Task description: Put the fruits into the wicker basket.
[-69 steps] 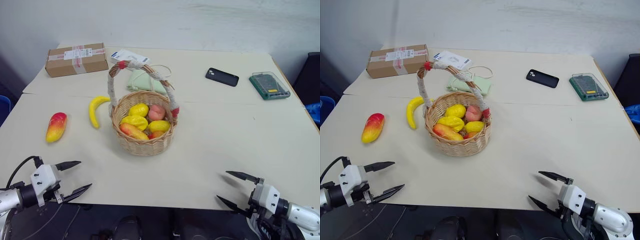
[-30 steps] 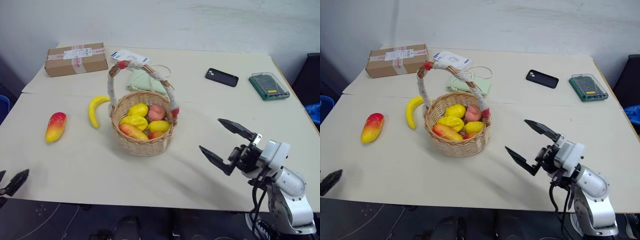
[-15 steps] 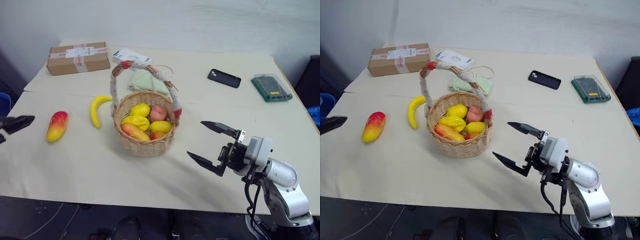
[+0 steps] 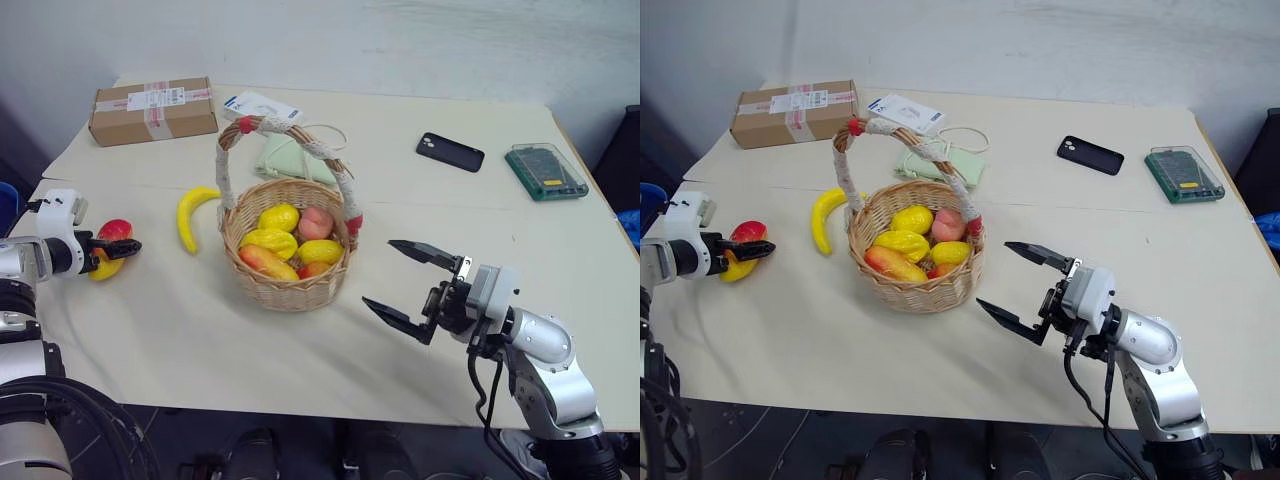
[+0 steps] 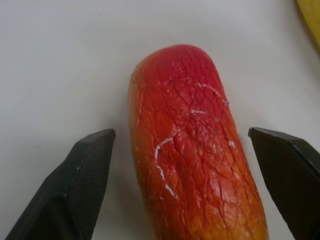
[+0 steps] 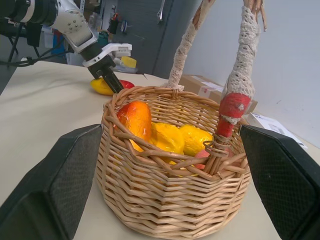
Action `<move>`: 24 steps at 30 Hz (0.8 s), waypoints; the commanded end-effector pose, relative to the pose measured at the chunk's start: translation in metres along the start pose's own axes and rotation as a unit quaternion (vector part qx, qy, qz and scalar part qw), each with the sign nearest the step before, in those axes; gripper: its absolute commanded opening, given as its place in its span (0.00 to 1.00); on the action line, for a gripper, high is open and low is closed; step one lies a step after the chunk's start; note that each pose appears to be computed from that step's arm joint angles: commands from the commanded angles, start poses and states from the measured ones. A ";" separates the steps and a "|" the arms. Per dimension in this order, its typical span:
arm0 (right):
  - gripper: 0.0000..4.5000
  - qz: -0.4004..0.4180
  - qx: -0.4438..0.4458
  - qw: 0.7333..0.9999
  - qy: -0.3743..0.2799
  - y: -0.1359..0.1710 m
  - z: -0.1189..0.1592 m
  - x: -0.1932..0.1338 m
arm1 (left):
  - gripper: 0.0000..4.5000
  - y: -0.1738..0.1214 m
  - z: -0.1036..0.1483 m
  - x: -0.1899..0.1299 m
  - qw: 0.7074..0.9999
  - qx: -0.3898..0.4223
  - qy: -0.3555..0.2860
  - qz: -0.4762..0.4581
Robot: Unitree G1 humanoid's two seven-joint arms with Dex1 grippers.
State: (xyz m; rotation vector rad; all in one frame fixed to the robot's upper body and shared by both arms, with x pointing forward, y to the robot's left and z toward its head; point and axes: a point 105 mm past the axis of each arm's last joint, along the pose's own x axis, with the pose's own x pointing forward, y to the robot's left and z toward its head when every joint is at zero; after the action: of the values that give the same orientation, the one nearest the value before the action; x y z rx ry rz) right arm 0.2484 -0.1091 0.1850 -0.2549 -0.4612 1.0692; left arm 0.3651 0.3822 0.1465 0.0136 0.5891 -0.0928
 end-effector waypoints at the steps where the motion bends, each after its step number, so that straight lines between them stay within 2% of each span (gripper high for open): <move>1: 1.00 -0.007 -0.008 1.000 -0.010 0.001 0.005 -0.002 | 0.81 0.010 0.001 -0.006 1.000 0.005 -0.003 0.013; 6: 1.00 -0.019 -0.018 1.000 -0.002 -0.005 0.006 -0.008 | 0.47 0.016 0.006 -0.025 1.000 0.004 -0.021 -0.018; 7: 1.00 -0.022 -0.021 1.000 -0.001 -0.007 0.006 -0.009 | 0.43 0.016 0.008 -0.029 0.999 0.011 -0.028 -0.030; 10: 1.00 -0.038 -0.039 0.998 0.009 -0.017 0.008 -0.018 | 0.42 0.001 0.028 -0.043 0.987 0.075 -0.089 -0.111; 12: 1.00 -0.055 -0.054 0.997 0.016 -0.024 0.012 -0.026 | 0.42 -0.020 0.037 -0.062 0.961 0.140 -0.120 -0.204; 14: 1.00 -0.066 -0.065 0.995 0.026 -0.028 0.014 -0.033 | 0.42 -0.038 0.045 -0.085 0.937 0.166 -0.141 -0.275; 16: 1.00 -0.091 -0.078 0.992 0.037 -0.036 0.016 -0.043 | 0.42 -0.061 0.043 -0.098 0.912 0.221 -0.127 -0.321; 18: 1.00 -0.121 -0.084 0.988 0.042 -0.044 0.018 -0.051 | 0.42 -0.097 0.039 -0.108 0.878 0.260 -0.104 -0.389; 20: 1.00 -0.133 -0.082 0.987 0.047 -0.046 0.017 -0.056 | 0.42 -0.136 0.042 -0.113 0.844 0.276 -0.113 -0.446; 22: 1.00 -0.132 -0.081 0.986 0.053 -0.048 0.017 -0.057 | 0.42 -0.175 0.051 -0.109 0.811 0.296 -0.146 -0.482; 24: 1.00 -0.128 -0.071 0.988 0.052 -0.047 0.017 -0.055 | 0.42 -0.213 0.063 -0.094 0.797 0.298 -0.191 -0.490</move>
State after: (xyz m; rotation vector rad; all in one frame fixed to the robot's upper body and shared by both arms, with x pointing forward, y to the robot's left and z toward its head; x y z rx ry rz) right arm 0.2575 -0.1787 0.1958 -0.3584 -0.4355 0.7729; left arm 0.2976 0.2012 0.2465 0.2813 0.1436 -1.2634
